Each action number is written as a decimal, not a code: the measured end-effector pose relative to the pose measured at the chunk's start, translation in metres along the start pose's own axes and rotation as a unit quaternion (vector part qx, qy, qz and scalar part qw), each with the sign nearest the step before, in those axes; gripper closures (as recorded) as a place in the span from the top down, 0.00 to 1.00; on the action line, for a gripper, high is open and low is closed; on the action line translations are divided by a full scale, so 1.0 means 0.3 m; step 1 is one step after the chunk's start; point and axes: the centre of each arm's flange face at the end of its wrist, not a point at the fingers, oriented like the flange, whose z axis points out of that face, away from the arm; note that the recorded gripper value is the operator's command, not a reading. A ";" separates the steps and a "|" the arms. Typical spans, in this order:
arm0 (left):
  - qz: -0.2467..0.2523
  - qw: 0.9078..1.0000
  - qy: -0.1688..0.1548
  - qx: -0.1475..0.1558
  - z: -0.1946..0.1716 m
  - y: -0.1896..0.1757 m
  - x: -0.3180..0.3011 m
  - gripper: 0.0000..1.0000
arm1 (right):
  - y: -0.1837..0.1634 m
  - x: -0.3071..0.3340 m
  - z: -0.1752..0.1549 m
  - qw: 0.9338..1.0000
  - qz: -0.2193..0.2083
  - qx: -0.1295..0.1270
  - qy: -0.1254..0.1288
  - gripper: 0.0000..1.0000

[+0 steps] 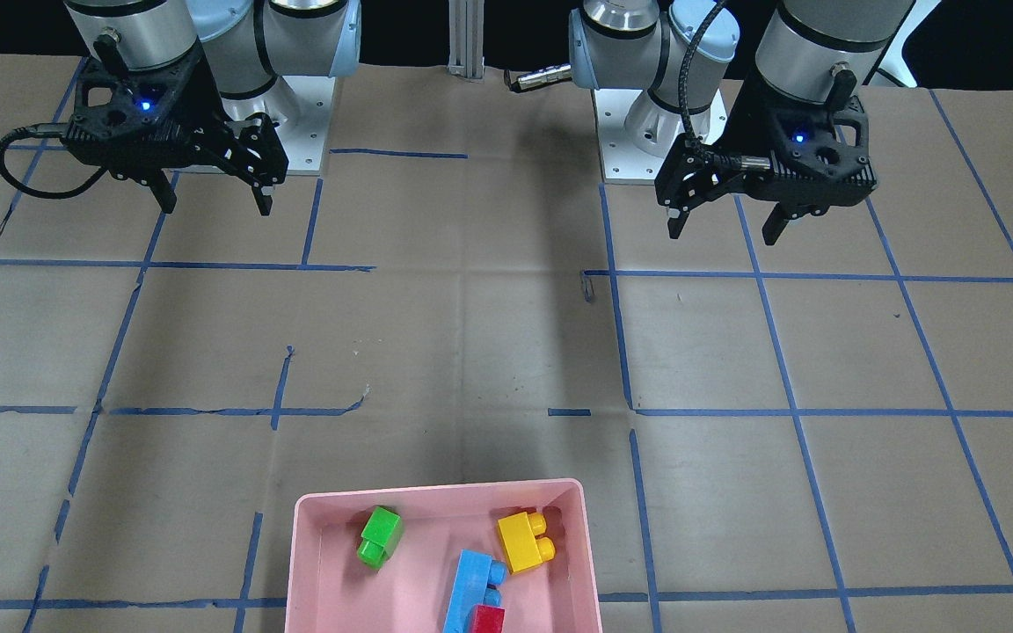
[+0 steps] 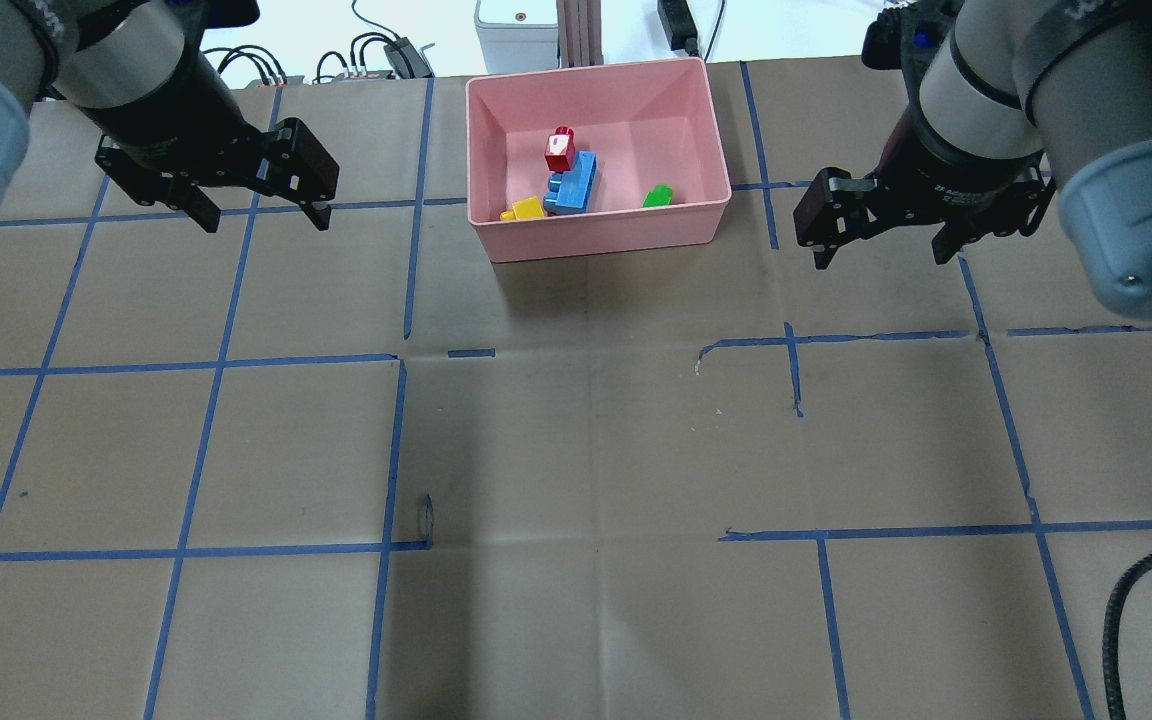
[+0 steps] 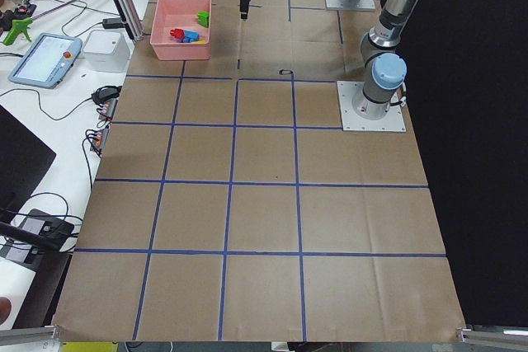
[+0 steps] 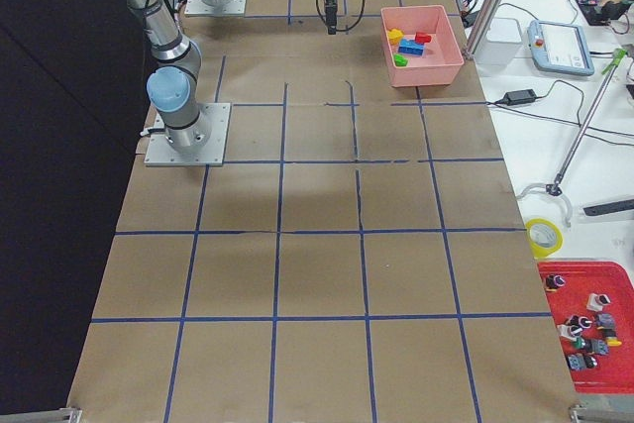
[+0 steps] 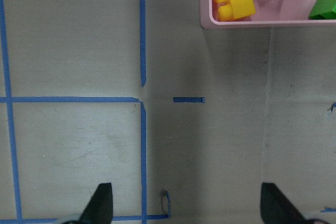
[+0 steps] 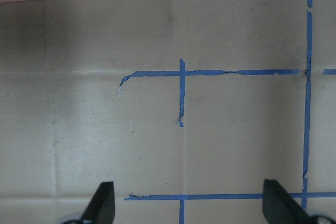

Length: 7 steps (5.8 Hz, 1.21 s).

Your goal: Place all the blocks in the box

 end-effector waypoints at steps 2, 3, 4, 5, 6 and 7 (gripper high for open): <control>0.001 1.000 -0.005 0.005 -0.015 0.007 0.003 1.00 | 0.001 -0.002 0.007 1.000 0.000 0.001 -0.002 1.00; 0.001 1.000 -0.004 0.004 -0.010 0.006 0.006 1.00 | 0.002 -0.002 0.009 1.000 0.000 0.000 -0.003 1.00; 0.001 1.000 -0.001 0.002 -0.004 0.002 0.009 1.00 | 0.002 -0.003 0.011 1.000 0.000 0.000 -0.004 1.00; 0.002 1.000 0.000 0.001 0.001 -0.001 0.009 1.00 | 0.001 -0.003 0.014 1.000 0.000 -0.001 -0.005 1.00; 0.002 1.000 0.001 0.000 0.002 0.000 0.009 1.00 | 0.000 -0.004 0.015 1.000 0.000 -0.001 -0.005 1.00; 0.003 1.000 0.000 0.002 -0.002 0.002 0.009 1.00 | -0.001 -0.004 0.020 1.000 0.000 -0.002 -0.005 1.00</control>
